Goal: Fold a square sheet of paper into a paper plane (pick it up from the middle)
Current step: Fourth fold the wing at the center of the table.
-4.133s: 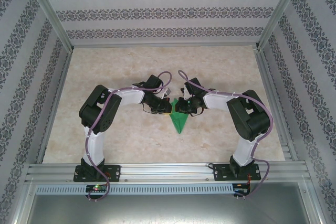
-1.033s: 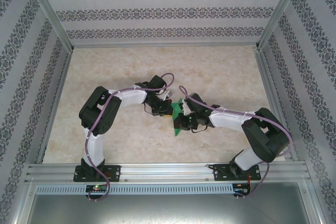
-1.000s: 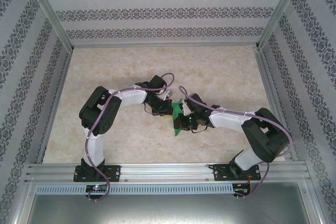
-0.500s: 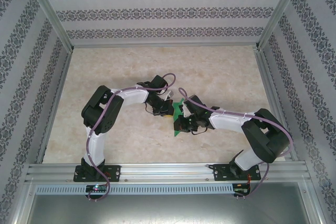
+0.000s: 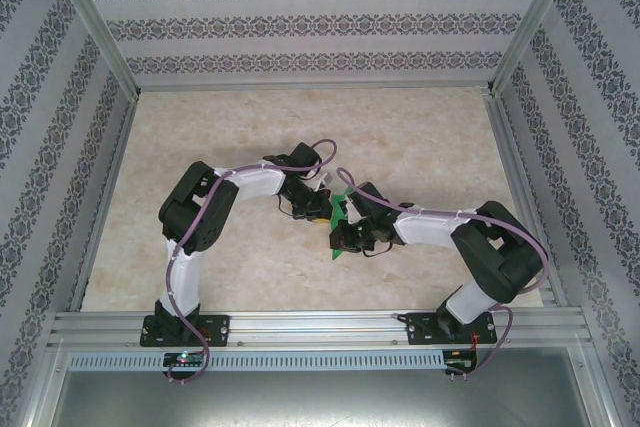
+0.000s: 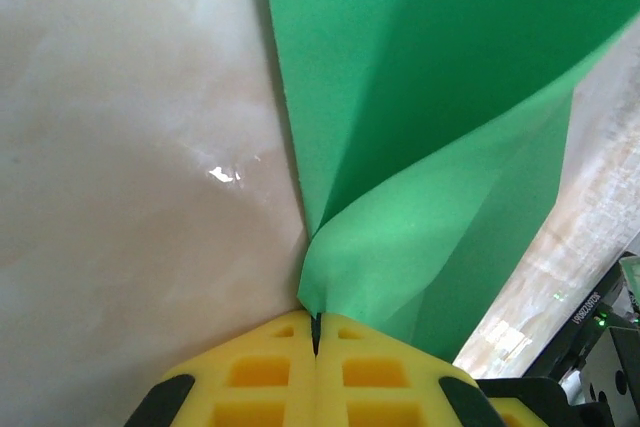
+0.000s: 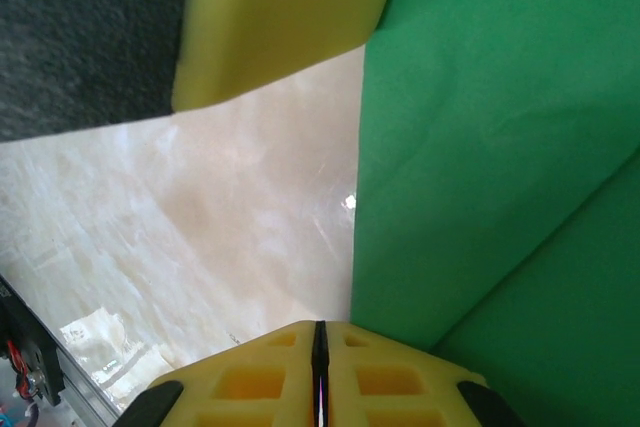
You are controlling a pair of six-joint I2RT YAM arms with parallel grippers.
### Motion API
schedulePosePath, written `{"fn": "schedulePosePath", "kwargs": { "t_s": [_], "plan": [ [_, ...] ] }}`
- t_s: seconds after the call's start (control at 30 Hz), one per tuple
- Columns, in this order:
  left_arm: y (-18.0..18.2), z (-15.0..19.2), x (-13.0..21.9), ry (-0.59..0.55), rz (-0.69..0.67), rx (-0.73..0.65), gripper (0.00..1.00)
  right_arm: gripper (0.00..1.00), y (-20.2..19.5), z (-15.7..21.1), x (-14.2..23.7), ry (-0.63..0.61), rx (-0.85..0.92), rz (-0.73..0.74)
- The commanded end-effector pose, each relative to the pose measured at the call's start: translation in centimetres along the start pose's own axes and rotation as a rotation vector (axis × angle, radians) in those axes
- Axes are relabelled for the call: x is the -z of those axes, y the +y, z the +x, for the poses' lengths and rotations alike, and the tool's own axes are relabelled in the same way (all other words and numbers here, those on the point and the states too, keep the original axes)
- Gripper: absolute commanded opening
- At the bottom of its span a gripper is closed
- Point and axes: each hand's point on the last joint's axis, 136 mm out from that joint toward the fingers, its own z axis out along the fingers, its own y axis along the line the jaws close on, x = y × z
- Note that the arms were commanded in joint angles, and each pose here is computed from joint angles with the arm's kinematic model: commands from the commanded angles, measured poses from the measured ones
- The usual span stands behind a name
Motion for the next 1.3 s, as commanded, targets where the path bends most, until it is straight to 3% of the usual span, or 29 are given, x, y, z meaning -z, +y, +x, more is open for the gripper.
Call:
{"fn": "schedulePosePath", "kwargs": {
  "t_s": [0.0,0.57,0.73,1.03,1.27],
  "plan": [
    [-0.2,0.2,-0.5,0.019,-0.015,-0.023,0.05,0.11,0.4,-0.4,-0.5,-0.01,0.003,0.007],
    [0.1,0.1,-1.1,0.035,-0.019,-0.026,0.05,0.12,0.7,-1.4,-0.6,-0.042,-0.013,-0.007],
    [0.0,0.1,-1.2,0.037,-0.018,-0.032,0.05,0.17,1.8,-2.1,1.4,-0.072,0.019,-0.014],
    [-0.6,-0.3,-0.9,0.027,-0.007,-0.05,0.05,0.17,-0.2,-5.3,5.6,-0.152,0.012,0.021],
    [-1.4,-0.8,-0.6,0.017,0.007,-0.067,0.06,0.17,-1.4,-8.4,5.8,-0.163,0.015,0.041]
  ]
}}
